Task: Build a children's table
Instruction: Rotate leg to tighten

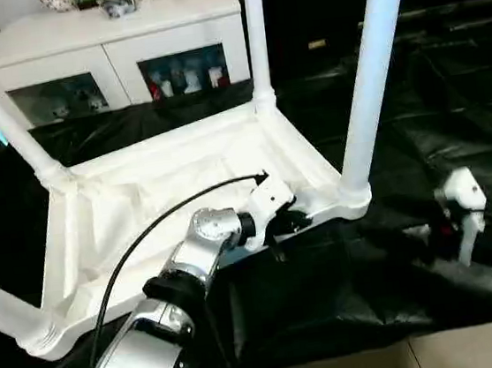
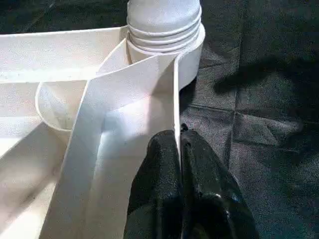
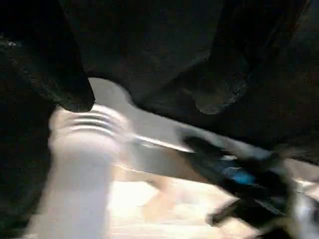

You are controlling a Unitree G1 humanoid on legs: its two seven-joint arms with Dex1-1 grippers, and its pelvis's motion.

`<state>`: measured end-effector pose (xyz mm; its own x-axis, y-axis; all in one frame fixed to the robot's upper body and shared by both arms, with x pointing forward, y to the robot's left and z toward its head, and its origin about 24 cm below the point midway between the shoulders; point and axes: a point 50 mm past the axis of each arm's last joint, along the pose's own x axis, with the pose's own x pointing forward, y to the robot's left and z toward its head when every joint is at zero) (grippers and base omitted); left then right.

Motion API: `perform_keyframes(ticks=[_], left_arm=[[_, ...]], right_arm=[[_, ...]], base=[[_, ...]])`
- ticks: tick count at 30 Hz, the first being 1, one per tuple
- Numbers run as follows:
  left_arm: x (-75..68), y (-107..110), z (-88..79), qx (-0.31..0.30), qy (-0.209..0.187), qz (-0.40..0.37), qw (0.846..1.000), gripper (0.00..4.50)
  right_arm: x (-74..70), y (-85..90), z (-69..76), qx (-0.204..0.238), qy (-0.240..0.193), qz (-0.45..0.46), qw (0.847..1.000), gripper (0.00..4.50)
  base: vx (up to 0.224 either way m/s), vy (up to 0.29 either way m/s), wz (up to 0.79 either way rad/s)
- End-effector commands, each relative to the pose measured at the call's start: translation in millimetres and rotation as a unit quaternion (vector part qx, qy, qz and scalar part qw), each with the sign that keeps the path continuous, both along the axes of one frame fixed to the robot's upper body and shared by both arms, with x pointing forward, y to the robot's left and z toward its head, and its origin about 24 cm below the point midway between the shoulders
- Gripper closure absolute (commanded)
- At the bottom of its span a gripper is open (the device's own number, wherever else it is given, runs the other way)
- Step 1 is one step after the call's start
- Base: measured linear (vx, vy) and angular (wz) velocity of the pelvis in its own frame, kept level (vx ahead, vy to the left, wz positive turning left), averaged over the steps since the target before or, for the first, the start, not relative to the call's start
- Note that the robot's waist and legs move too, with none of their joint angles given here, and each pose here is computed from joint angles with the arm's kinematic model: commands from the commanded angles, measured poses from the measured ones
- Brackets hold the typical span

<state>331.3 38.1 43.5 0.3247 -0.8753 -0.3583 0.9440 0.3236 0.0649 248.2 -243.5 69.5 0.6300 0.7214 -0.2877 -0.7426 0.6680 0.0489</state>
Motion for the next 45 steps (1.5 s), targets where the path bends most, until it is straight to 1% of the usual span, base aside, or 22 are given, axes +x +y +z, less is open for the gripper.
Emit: perform_keyframes(ticks=[1, 2, 3, 7, 10, 12, 13, 15, 16, 17, 18, 20, 24, 26, 28, 30, 32, 35, 40, 41, 42, 45], left_arm=[[-1.4, -3, 10.2, -0.044, -0.026, -0.018, 0.999, 4.5], [-1.4, -3, 10.2, -0.044, -0.026, -0.018, 0.999, 4.5], [-3.4, -3, 8.3, -0.04, -0.024, -0.026, 0.999, 4.5], [-6.4, 1, 6.1, -0.038, -0.017, -0.041, 0.998, 4.5], [-9.1, 8, 5.6, -0.036, -0.008, -0.063, 0.997, 4.5], [-10.1, 11, 5.8, -0.035, -0.004, -0.072, 0.997, 4.5], [-11.1, 14, 5.8, -0.034, 0.001, -0.081, 0.996, 4.5], [-12.1, 17, 6.0, -0.033, 0.004, -0.09, 0.995, 4.5], [-13.3, 19, 6.2, -0.032, 0.009, -0.099, 0.995, 4.5], [-13.7, 20, 6.1, -0.032, 0.01, -0.102, 0.994, 4.5], [-15.0, 22, 6.1, -0.031, 0.014, -0.109, 0.993, 4.5], [-17.5, 24, 5.8, -0.029, 0.022, -0.122, 0.992, 4.5], [-19.4, 26, 5.5, -0.027, 0.025, -0.128, 0.991, 4.5], [-19.9, 26, 5.6, -0.027, 0.026, -0.129, 0.991, 4.5], [-20.0, 26, 5.8, -0.027, 0.026, -0.13, 0.991, 4.5], [-20.4, 26, 6.1, -0.027, 0.026, -0.129, 0.991, 4.5], [-20.8, 26, 6.4, -0.028, 0.027, -0.129, 0.991, 4.5], [-21.2, 26, 6.7, -0.028, 0.027, -0.126, 0.991, 4.5], [-21.4, 27, 6.7, -0.028, 0.029, -0.125, 0.991, 4.5], [-21.3, 27, 6.8, -0.028, 0.029, -0.124, 0.991, 4.5], [-21.3, 27, 6.9, -0.027, 0.029, -0.124, 0.991, 4.5], [-21.2, 27, 7.2, -0.027, 0.029, -0.123, 0.992, 4.5]], right_arm=[[1.9, 13.1, 0.6, 0.004, -0.013, 0.016, 1.0, 0.79], [1.9, 13.1, 0.6, 0.004, -0.013, 0.016, 1.0, 0.79], [7.2, 16.1, -0.4, 0.007, -0.024, -0.005, 1.0, 0.79], [16.1, 13.1, -0.9, -0.014, -0.04, -0.046, 0.998, 0.79], [15.5, 5.9, 1.9, -0.013, -0.036, -0.053, 0.998, 0.79], [14.1, 3.0, 3.1, -0.002, -0.027, -0.051, 0.998, 0.79], [12.2, 1.7, 3.7, 0.008, -0.016, -0.046, 0.999, 0.49], [10.2, 2.0, 3.7, 0.01, -0.009, -0.036, 0.999, 0.43], [8.8, 3.3, 3.1, 0.006, -0.005, -0.027, 1.0, 0.43], [8.5, 3.7, 2.9, 0.005, -0.005, -0.024, 1.0, 0.25], [8.6, 5.6, 2.0, -0.004, -0.007, -0.021, 1.0, 0.25], [9.5, 10.7, -0.7, -0.027, -0.014, -0.01, 0.999, 0.04], [13.8, 20.4, -6.2, -0.049, -0.02, 0.009, 0.999, 0.04], [20.8, 26.1, -8.7, -0.068, -0.039, 0.007, 0.997, 0.04], [27.0, 30.2, -9.7, -0.069, -0.051, -0.002, 0.996, 0.04], [31.4, 34.8, -9.4, -0.057, -0.055, -0.003, 0.997, 0.04], [33.2, 37.9, -8.8, -0.048, -0.056, 0.001, 0.997, 0.39], [33.6, 40.9, -10.0, -0.043, -0.053, 0.012, 0.998, 0.51], [33.9, 42.7, -12.8, -0.041, -0.052, 0.02, 0.998, 1.08], [34.1, 43.1, -13.1, -0.04, -0.053, 0.021, 0.998, 1.08], [34.1, 43.4, -13.3, -0.04, -0.053, 0.021, 0.998, 1.26], [33.9, 45.6, -14.6, -0.037, -0.051, 0.024, 0.998, 1.41]], base=[[0.0, 0.0, 0.0], [0.0, 0.0, 0.0], [0.0, 0.0, 0.0], [0.0, 0.0, 0.0], [0.0, 0.0, 0.0], [0.0, 0.0, 0.0], [0.0, 0.0, 0.0], [0.0, 0.0, 0.0], [0.0, 0.0, 0.0], [0.0, 0.0, 0.0], [0.0, 0.0, 0.0], [0.0, 0.0, 0.0], [0.0, 0.0, 0.0], [0.0, 0.0, 0.0], [0.0, 0.0, 0.0], [0.0, 0.0, 0.0], [0.0, 0.0, 0.0], [0.0, 0.0, 0.0], [0.0, 0.0, 0.0], [0.0, 0.0, 0.0], [0.0, 0.0, 0.0], [0.0, 0.0, 0.0]])
